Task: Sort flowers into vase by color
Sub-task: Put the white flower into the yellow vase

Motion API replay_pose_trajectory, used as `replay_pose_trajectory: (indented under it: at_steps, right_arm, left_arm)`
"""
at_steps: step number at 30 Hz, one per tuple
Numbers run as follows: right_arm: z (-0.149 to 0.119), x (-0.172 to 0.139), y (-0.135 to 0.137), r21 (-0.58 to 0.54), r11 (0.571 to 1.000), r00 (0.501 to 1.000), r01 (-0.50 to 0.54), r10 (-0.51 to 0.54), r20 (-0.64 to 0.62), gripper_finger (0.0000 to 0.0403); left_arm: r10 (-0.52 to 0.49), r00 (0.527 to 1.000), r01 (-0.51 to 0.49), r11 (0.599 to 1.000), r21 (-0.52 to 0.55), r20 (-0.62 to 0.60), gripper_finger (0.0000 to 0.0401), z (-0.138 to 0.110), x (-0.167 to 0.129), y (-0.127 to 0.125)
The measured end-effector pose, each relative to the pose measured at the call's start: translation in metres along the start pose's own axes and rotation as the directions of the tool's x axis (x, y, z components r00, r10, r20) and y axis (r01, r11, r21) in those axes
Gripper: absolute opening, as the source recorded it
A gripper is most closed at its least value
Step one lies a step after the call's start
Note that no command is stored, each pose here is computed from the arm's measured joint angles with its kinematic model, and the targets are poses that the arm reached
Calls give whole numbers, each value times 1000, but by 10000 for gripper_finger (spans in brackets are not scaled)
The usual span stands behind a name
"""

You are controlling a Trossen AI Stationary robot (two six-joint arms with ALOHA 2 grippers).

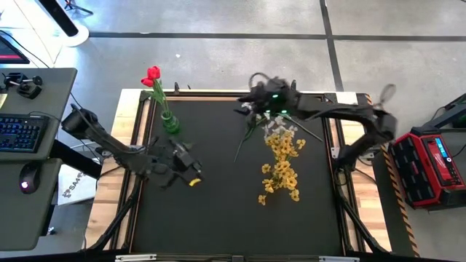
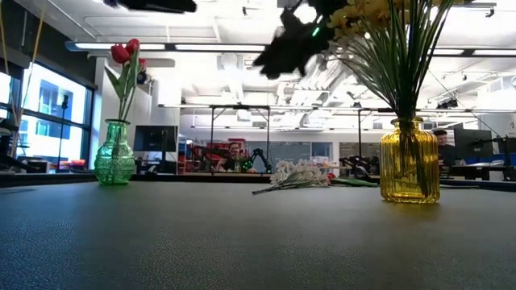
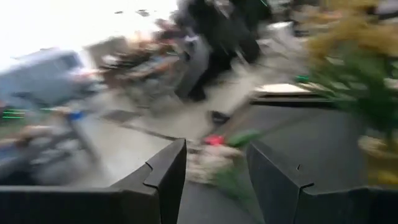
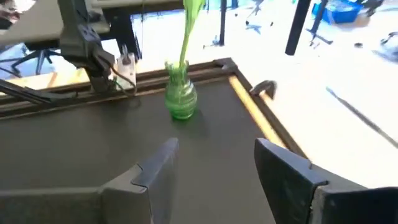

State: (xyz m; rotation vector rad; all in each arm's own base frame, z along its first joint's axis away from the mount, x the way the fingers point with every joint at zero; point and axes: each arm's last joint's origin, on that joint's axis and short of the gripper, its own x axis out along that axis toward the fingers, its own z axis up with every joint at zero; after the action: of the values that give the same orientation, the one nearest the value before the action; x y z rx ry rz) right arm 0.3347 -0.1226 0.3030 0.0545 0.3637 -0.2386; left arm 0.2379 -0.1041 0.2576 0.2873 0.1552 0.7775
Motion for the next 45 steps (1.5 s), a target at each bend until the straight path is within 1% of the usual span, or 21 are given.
replay_pose_trajectory:
  at_steps: [2,4,7,9,11,14,16,17,20,22,23,26,28,31,33,35,38,41,44,45]
  right_arm:
    - [12,-28,4,-13,1000,1000,17,-17,-2,194]
    - [21,-56,11,-20,999,999,43,-43,-8,194]
    - [27,-95,24,-29,996,996,83,-84,-33,194]
    - [26,-113,36,-15,995,993,101,-101,-67,194]
    - [22,-126,48,4,994,988,114,-113,-108,194]
    - [12,-137,69,2,988,970,152,-149,-192,194]
    - [2,-141,82,-34,978,944,204,-206,-256,194]
    - [-3,-143,89,-54,972,930,231,-236,-280,194]
    - [-17,-146,108,-89,960,916,266,-281,-288,194]
    - [-28,-150,117,-101,960,915,262,-280,-291,194]
    - [-31,-154,120,-90,959,917,268,-282,-283,194]
    - [-42,-165,120,-49,945,911,323,-325,-254,194]
    - [-49,-173,117,-22,935,906,355,-350,-236,194]
    - [-55,-186,109,37,917,903,398,-384,-191,194]
    - [-59,-193,105,67,908,901,414,-399,-167,194]
    - [-61,-200,102,88,906,905,413,-399,-146,194]
    - [-60,-207,98,111,914,919,391,-382,-99,194]
    - [-54,-211,97,103,925,931,366,-362,-50,194]
    - [-40,-218,97,84,940,943,330,-332,10,194]
    - [-35,-222,96,78,947,949,311,-314,26,194]
  left_arm:
    - [-84,996,84,996,-36,-24,156,-8,8,-2]
    - [-135,988,129,989,-77,-75,156,-18,18,-2]
    - [-153,974,132,983,-130,-168,156,-35,39,0]
    - [-167,963,137,980,-147,-214,156,-44,54,1]
    - [-214,945,172,968,-183,-246,156,-53,73,1]
    - [-304,915,236,937,-259,-264,156,-67,103,3]
    - [-333,901,253,924,-287,-279,156,-79,121,5]
    - [-333,897,249,924,-290,-291,156,-85,129,5]
    - [-322,884,229,931,-286,-340,156,-101,151,5]
    - [-351,863,252,922,-294,-363,156,-111,164,2]
    - [-375,848,271,914,-303,-373,156,-116,170,0]
    - [-442,810,326,885,-331,-385,156,-123,187,-12]
    - [-461,796,342,878,-336,-392,156,-127,195,-21]
    - [-463,778,357,882,-307,-425,156,-133,206,-33]
    - [-460,758,366,887,-283,-463,152,-138,213,-40]
    - [-464,724,383,886,-262,-510,141,-143,217,-44]
    - [-461,705,384,887,-256,-539,113,-144,224,-48]
    - [-456,690,380,889,-255,-561,68,-146,228,-46]
    - [-510,646,419,859,-295,-567,17,-148,233,-39]
    - [-524,634,424,851,-310,-569,9,-149,234,-36]
